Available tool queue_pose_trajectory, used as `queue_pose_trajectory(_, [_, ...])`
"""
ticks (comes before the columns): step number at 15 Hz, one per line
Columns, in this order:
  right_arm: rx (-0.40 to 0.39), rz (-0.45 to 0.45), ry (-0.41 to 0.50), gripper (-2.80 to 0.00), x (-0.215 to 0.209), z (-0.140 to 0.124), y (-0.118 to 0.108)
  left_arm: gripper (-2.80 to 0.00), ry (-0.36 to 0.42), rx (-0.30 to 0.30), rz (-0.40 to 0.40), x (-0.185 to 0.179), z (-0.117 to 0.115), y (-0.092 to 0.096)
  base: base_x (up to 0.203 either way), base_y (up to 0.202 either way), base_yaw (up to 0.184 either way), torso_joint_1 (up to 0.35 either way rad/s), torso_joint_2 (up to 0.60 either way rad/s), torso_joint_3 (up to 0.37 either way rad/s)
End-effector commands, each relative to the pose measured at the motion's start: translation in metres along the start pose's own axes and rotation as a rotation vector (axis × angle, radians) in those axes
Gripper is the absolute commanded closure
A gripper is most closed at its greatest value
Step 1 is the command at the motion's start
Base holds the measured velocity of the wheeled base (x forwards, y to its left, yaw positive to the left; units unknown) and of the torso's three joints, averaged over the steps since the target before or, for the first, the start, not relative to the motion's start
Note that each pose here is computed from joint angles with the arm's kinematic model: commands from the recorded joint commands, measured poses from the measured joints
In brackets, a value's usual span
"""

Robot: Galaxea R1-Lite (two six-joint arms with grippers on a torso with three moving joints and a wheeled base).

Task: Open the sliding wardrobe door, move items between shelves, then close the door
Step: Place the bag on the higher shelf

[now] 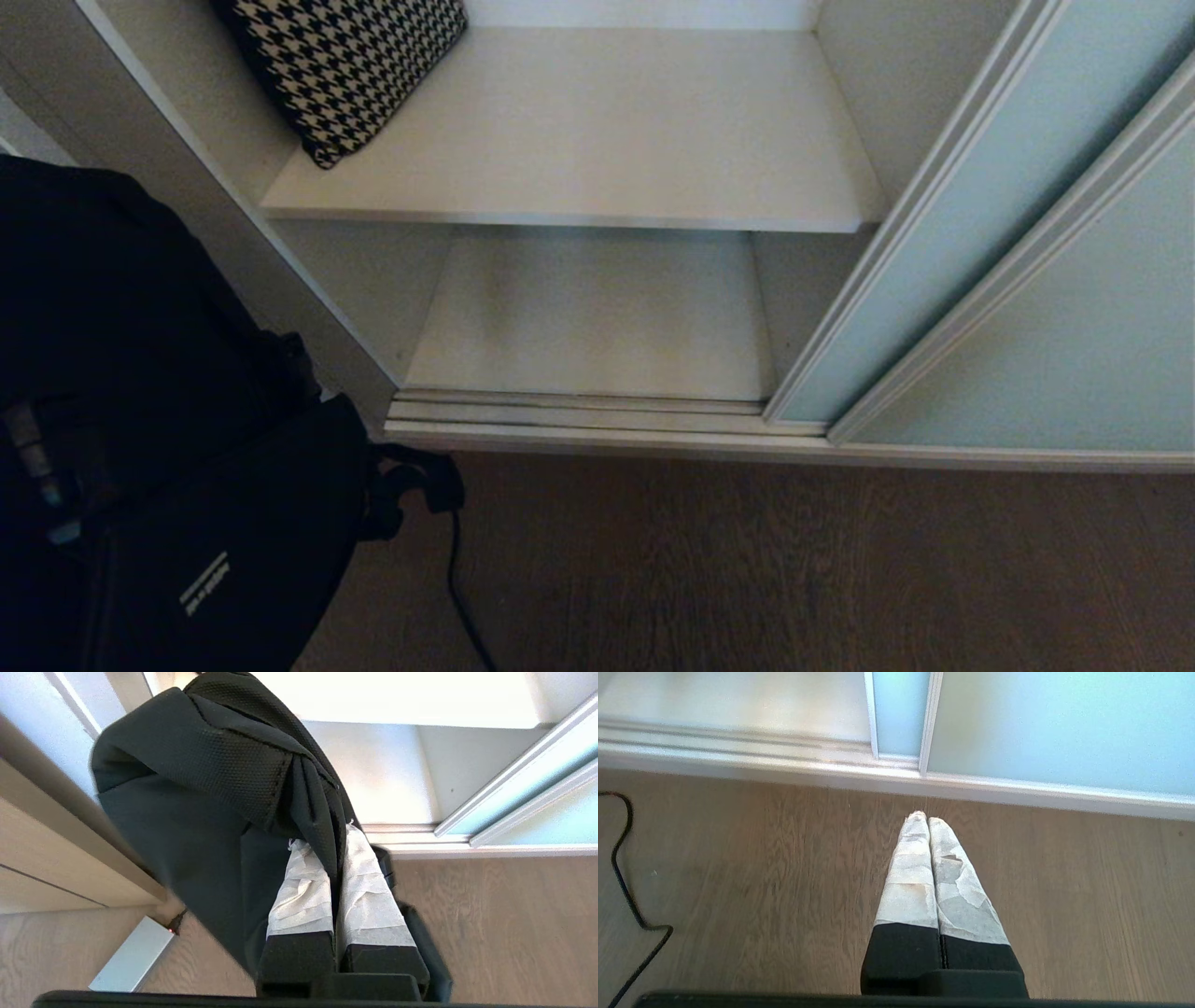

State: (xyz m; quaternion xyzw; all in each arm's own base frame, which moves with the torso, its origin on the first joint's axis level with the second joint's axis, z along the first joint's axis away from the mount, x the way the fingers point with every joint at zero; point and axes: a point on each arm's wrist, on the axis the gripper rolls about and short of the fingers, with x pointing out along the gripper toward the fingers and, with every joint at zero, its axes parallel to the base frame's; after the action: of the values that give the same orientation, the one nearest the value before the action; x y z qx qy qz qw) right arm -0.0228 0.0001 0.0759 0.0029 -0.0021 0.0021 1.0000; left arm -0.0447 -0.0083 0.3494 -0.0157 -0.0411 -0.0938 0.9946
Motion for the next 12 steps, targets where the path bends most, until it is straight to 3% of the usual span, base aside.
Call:
queue_pose_trajectory(1, [0.0, 0.0, -0.003, 0.0, -0.0002, -0.0001, 0.0, 0.0, 0.005, -0.002, 0.0, 0.0019, 0.0001, 0.0004, 0.0, 0.0, 0.0, -0.001, 0.0, 0.203])
queue_pose_trajectory(5, [0.0, 0.0, -0.002, 0.0, -0.0002, -0.0004, 0.0, 0.0, 0.01, -0.003, -0.001, 0.0024, -0.0003, 0.0006, 0.0, 0.0, 0.0, -0.001, 0.0, 0.194])
queue_pose_trajectory(12, [0.0, 0.0, -0.002, 0.0, -0.0001, -0.0005, 0.0, 0.0, 0.014, -0.008, -0.005, 0.0023, -0.0013, 0.0005, 0.0, 0.0, 0.0, 0.0, 0.0, 0.0])
